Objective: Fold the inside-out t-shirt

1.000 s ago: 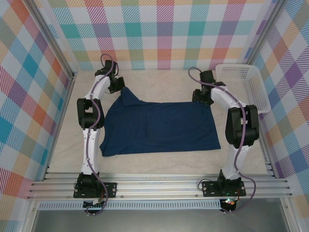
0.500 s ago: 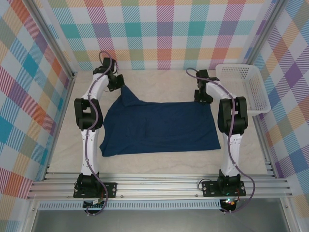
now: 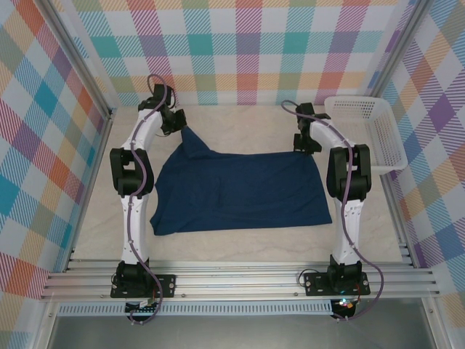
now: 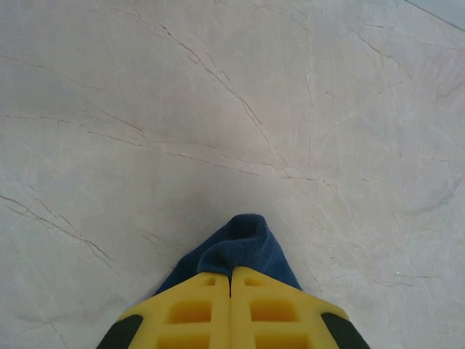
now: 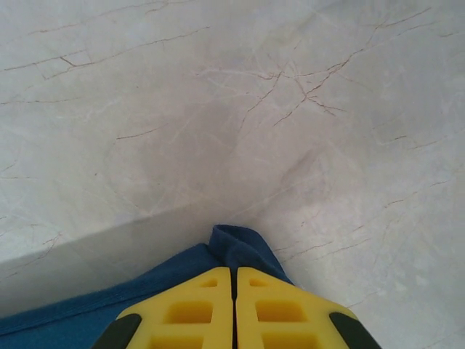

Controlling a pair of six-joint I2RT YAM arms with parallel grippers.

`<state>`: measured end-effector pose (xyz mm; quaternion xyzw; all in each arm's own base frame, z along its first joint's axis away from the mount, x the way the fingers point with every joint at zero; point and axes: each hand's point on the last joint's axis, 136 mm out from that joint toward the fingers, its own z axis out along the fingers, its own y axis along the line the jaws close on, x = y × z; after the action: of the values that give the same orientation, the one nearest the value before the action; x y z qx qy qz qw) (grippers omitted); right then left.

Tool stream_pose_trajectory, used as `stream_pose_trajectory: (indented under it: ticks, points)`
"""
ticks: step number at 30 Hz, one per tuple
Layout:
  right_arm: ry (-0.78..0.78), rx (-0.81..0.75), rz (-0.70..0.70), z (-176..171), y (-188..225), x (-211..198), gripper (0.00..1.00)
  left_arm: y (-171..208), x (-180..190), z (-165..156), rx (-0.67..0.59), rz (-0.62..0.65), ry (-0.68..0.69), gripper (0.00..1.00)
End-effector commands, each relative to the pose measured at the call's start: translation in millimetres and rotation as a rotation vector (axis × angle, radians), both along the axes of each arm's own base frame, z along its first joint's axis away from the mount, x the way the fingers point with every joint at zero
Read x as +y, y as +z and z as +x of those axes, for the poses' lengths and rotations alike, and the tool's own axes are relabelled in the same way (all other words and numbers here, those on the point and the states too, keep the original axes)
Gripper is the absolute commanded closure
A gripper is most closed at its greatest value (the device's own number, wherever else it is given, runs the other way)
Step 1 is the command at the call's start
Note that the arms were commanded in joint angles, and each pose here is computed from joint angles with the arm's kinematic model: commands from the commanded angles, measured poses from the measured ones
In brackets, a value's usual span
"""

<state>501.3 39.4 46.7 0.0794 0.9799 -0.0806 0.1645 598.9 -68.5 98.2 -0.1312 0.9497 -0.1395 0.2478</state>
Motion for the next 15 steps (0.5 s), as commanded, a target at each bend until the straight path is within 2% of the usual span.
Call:
stream_pose_trajectory:
  ticks: [1,8,11,15]
  points:
    - [-0.017,-0.073,-0.066,11.0,35.2,-13.5,0.91,27.1,2.6,0.4,-0.050,0.003,-0.001,1.00]
    - [-0.027,-0.069,-0.160,7.0,43.9,-28.6,0.81,28.9,4.9,-0.8,-0.051,0.020,-0.004,1.00]
    - [-0.023,-0.057,-0.185,3.2,45.3,-32.6,0.70,31.0,6.9,-1.3,-0.054,0.028,-0.002,1.00]
    - [-0.016,-0.047,-0.220,0.8,44.5,-37.6,0.64,32.7,8.4,-1.5,-0.056,0.031,0.000,1.00]
